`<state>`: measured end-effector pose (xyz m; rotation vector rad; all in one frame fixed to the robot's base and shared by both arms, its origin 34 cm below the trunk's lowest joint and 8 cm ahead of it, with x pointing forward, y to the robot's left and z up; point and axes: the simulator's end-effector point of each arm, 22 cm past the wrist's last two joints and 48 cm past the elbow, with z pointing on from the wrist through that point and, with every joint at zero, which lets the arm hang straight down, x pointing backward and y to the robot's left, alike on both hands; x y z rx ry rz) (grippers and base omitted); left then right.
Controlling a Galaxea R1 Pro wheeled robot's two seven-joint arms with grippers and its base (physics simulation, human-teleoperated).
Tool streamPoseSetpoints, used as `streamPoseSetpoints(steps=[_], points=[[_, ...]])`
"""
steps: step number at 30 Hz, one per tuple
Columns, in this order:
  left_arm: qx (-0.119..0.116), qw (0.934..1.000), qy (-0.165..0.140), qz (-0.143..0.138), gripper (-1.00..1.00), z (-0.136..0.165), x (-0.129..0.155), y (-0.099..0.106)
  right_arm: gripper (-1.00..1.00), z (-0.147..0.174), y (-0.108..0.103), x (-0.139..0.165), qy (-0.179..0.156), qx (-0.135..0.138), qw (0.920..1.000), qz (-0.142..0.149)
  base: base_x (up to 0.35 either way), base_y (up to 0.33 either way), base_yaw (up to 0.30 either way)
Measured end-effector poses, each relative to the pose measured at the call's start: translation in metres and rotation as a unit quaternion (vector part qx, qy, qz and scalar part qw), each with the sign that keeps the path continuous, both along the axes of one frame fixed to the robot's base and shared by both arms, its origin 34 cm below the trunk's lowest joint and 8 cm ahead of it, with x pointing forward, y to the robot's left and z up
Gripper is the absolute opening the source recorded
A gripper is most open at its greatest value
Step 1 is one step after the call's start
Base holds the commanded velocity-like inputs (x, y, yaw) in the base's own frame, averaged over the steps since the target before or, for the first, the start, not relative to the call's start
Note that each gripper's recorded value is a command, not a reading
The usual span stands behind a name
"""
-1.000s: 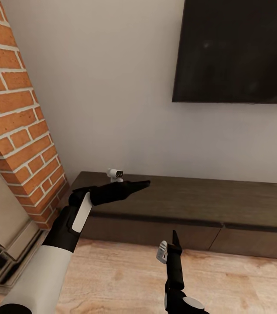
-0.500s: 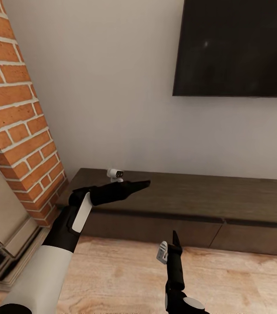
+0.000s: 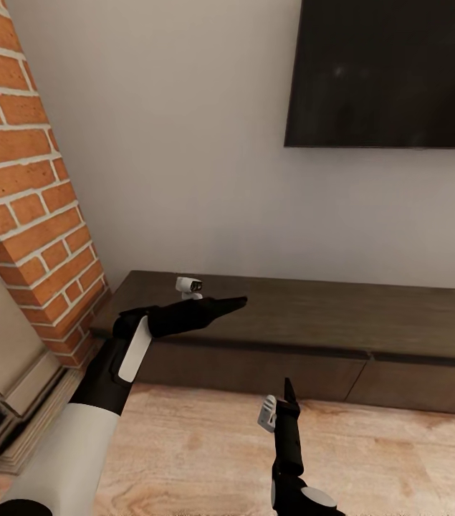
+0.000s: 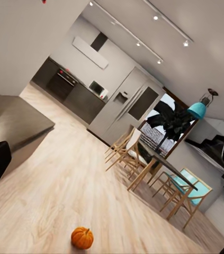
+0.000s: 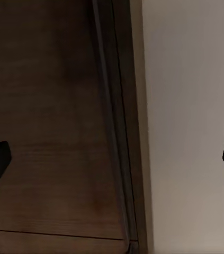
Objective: Place each of the two pumpkins and all three candles from the living room inside a cabinet in the living room (use any cabinet), then make sure every cabinet is closed, and position the cauldron so it is next to a table in the living room.
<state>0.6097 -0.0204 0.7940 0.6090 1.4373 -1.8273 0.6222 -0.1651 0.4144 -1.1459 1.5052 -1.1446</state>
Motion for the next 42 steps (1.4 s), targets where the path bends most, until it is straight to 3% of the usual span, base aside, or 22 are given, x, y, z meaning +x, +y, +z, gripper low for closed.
streamPoseSetpoints(steps=[17,21,42], points=[[-0.001,1.0,0.003,0.001,1.0,-0.008,0.0,0.001,1.0,0.003,-0.003,-0.001,-0.022,-0.006,0.9997,-0.005,0.099,0.0,0.0],[-0.014,0.9999,0.006,-0.001,1.0,-0.003,-0.001,0.003,1.0,0.007,-0.001,0.0,-0.031,-0.006,0.9995,-0.005,0.018,0.0,0.0],[-0.021,0.9998,0.005,0.0,1.0,-0.001,0.0,0.005,1.0,0.007,-0.001,-0.002,-0.032,-0.008,0.9994,-0.005,0.087,0.0,0.0]])
